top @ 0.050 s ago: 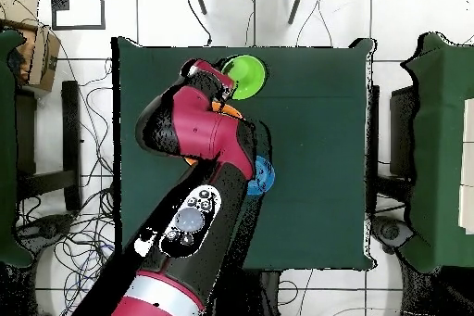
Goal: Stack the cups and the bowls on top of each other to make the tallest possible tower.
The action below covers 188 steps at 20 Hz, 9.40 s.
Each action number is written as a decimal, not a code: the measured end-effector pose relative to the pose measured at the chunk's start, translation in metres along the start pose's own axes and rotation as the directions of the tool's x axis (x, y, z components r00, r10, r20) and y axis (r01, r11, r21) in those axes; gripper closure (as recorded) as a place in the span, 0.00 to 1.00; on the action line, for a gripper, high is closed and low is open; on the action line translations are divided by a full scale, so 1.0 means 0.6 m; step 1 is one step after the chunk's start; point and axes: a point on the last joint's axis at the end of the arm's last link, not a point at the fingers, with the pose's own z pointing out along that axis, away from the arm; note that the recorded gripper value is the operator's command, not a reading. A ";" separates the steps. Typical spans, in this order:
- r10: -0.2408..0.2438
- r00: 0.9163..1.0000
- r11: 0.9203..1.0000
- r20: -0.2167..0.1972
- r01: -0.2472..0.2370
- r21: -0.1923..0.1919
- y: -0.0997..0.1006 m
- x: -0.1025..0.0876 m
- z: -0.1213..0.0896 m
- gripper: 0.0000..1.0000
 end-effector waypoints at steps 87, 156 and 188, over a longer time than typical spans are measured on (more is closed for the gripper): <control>0.057 0.974 0.997 -0.219 -0.043 0.069 -0.041 0.104 -0.051 0.00; -0.251 0.965 0.923 -0.070 0.217 -0.319 -0.053 -0.241 -0.078 0.00; -0.147 0.988 0.971 -0.045 0.135 -0.195 -0.258 -0.253 -0.009 0.00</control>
